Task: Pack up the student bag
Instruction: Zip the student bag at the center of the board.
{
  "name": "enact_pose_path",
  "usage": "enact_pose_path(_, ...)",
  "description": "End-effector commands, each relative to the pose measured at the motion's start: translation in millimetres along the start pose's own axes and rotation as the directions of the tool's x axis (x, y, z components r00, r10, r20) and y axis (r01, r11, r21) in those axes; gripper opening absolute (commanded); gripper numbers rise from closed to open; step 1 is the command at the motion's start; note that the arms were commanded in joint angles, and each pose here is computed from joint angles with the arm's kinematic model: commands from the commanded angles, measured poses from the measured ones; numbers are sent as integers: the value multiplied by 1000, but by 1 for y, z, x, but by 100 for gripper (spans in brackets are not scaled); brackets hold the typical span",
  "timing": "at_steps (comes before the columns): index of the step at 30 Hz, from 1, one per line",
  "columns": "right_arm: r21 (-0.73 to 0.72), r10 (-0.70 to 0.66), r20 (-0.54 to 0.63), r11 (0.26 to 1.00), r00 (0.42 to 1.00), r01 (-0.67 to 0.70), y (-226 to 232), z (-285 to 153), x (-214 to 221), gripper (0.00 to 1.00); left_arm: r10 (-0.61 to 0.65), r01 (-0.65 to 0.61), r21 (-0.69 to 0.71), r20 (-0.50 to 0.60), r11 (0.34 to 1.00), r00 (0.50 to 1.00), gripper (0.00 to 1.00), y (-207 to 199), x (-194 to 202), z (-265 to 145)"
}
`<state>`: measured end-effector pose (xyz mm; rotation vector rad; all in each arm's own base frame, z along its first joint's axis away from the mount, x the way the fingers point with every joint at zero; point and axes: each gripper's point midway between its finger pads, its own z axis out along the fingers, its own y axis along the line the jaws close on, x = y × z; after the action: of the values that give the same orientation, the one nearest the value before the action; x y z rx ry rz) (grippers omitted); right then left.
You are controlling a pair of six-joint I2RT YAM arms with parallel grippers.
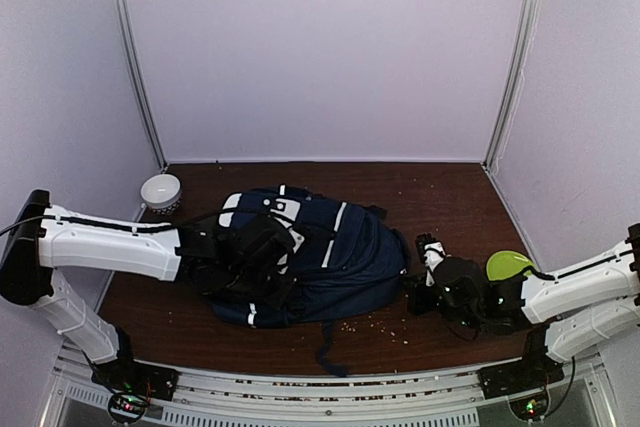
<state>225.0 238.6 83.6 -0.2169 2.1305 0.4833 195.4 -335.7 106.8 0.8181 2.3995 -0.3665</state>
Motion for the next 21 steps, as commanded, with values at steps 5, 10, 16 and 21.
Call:
enact_pose_path(5, 127, -6, -24, 992, 1000, 9, -34, -9, 17, 0, -84, 18, -260, -246, 965, 966, 0, 69, 92, -28)
enact_pose_path(10, 99, 6, -31, 995, 1000, -3, -33, -12, 21, 0, -97, 15, -321, -240, 947, 966, 0, 86, 104, -37)
enact_pose_path(16, -20, -21, -53, 1000, 998, 20, -8, -13, 25, 0, -124, 98, -233, -103, 968, 987, 45, 68, 70, -37)
enact_pose_path(21, -32, -26, -50, 999, 998, 24, -4, -14, 23, 0, -212, 214, -200, 33, 956, 977, 92, 68, 45, -56)
